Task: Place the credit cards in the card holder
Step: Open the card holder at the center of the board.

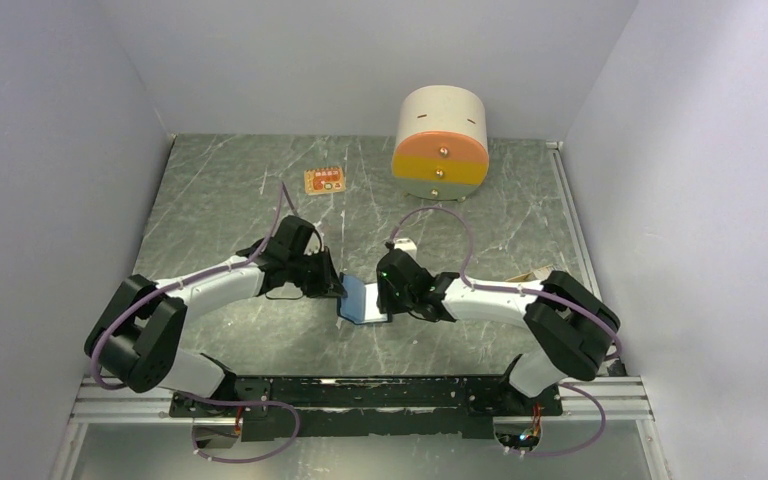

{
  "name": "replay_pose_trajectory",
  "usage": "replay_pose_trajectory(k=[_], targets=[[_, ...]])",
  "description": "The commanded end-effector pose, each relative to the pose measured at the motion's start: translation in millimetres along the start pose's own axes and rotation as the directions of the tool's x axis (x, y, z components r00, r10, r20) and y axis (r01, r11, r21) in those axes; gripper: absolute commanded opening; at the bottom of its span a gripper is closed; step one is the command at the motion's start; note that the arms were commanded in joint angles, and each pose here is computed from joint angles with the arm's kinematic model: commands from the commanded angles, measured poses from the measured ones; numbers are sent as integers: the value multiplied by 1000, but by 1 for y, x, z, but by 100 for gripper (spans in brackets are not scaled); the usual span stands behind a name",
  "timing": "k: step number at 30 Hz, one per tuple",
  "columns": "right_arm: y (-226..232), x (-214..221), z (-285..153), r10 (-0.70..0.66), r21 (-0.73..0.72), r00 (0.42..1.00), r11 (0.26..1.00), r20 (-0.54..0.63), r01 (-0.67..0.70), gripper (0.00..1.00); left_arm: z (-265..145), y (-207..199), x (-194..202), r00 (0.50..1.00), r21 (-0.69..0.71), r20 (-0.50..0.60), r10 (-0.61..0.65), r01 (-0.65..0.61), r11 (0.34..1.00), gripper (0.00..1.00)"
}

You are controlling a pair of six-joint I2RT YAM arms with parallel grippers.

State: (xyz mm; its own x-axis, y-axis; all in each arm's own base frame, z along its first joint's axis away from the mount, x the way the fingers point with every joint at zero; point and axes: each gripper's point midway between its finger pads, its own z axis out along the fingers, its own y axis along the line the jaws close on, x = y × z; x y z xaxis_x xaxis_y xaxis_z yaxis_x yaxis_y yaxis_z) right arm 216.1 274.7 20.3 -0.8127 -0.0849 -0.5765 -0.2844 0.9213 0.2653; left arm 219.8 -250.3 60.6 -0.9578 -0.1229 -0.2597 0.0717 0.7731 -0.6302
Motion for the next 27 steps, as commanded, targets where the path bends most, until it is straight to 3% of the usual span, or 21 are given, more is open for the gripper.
replay_pose_trajectory(k=[1, 14, 18, 27], targets=[[12, -23, -17, -1, -22, 999, 1000, 51, 2, 43, 5, 11, 5, 1000, -34, -17, 23, -23, 999, 9], [62, -73, -74, 90, -270, 977, 962, 196, -35, 45, 4, 6, 5, 998, 13, 4, 58, -58, 998, 9], [72, -73, -73, 88, -311, 978, 950, 189, -25, 44, 5, 7, 5, 999, 8, 1, 47, -47, 999, 9], [101, -59, -60, 75, -440, 990, 898, 119, -15, 31, 6, 3, 5, 999, 29, 0, 37, -37, 999, 9]])
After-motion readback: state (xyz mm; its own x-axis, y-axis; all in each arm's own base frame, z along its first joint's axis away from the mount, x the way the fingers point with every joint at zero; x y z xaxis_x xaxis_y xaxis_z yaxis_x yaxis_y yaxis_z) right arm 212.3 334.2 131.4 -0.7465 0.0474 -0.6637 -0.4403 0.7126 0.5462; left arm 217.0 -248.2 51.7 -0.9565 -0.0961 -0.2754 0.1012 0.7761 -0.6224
